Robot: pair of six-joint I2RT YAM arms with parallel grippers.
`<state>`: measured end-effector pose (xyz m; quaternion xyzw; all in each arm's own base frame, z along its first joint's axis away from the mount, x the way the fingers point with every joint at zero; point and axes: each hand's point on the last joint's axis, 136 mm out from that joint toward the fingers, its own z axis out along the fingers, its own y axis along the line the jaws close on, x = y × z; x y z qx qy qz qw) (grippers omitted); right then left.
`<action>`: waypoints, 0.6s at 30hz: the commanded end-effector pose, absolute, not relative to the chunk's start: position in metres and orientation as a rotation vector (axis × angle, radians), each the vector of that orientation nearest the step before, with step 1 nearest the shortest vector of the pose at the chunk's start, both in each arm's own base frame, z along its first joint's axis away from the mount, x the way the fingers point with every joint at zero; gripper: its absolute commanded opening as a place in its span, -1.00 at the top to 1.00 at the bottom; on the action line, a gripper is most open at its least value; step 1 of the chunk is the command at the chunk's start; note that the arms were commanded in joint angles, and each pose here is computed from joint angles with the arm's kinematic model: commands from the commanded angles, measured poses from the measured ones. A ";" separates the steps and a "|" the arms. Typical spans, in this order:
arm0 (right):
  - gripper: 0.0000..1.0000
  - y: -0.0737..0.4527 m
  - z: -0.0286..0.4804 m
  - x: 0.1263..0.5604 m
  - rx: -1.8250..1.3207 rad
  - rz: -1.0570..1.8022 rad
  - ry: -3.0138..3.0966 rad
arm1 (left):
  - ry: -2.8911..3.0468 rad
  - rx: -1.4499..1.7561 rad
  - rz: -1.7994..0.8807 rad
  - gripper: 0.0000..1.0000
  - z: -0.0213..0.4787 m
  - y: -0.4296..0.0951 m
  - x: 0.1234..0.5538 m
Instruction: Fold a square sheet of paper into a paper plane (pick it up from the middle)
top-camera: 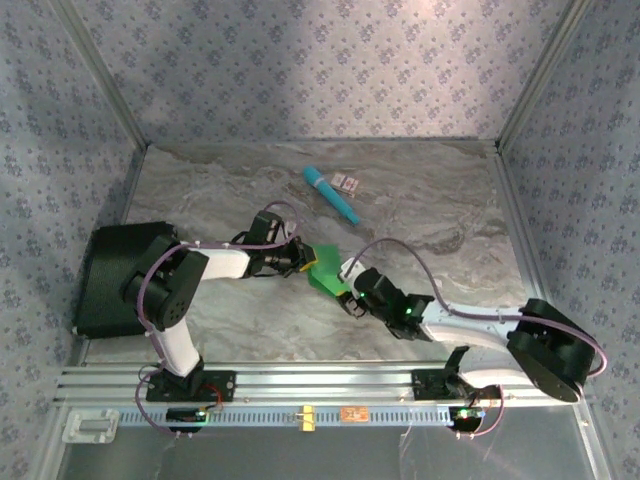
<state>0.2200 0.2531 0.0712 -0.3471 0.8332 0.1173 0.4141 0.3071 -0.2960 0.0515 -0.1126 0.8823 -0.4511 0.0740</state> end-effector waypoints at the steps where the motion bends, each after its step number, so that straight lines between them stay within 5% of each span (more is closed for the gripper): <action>1: 0.10 0.262 0.082 0.228 -0.961 0.172 1.966 | 2.575 -0.285 -1.416 0.81 0.079 -0.307 0.314; 18: 0.21 0.272 0.053 0.229 -1.126 -0.154 1.914 | 2.583 -0.296 -1.414 0.81 0.080 -0.312 0.310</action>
